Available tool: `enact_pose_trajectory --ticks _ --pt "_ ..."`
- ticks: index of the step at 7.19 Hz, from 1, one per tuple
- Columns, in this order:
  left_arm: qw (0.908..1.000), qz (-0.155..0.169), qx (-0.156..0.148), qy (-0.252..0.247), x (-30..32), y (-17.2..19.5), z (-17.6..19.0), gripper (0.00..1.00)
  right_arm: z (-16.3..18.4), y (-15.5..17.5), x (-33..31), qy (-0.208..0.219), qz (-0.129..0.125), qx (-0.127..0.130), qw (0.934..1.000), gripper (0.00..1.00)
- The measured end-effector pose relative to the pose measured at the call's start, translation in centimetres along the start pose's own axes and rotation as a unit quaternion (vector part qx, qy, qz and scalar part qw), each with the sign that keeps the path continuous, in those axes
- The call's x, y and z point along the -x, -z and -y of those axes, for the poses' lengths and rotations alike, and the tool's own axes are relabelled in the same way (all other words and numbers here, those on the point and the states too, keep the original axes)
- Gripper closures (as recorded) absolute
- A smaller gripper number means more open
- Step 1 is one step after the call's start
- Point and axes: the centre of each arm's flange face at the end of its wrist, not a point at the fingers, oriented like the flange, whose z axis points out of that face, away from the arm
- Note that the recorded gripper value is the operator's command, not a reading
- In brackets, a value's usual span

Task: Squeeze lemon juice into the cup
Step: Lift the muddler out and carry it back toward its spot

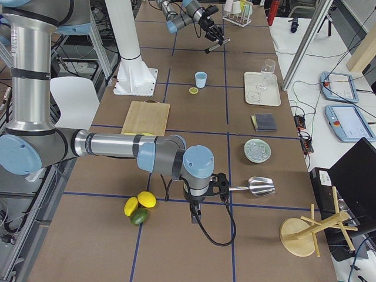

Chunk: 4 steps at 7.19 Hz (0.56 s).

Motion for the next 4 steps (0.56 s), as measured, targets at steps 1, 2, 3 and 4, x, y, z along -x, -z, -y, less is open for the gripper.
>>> enact_pose_trajectory --ticks 1,2,3,4 --pt "0.9971 0.018 0.074 -0.002 4.6 0.0 0.3 1.00 0.0 -0.1 -0.1 -0.001 0.000 0.001 1.0000 0.00" --pt "0.9879 0.045 0.148 0.010 9.0 0.6 0.6 1.00 -0.1 -0.2 -0.1 -0.002 0.001 0.002 1.0000 0.00" --pt "0.9739 0.077 0.211 0.030 12.4 1.5 0.2 1.00 -0.1 -0.3 -0.2 -0.003 0.002 0.003 1.0000 0.00" --pt "0.9582 0.110 0.259 0.051 15.1 2.6 -1.9 1.00 -0.1 -0.3 -0.2 -0.003 0.002 0.003 1.0000 0.00"
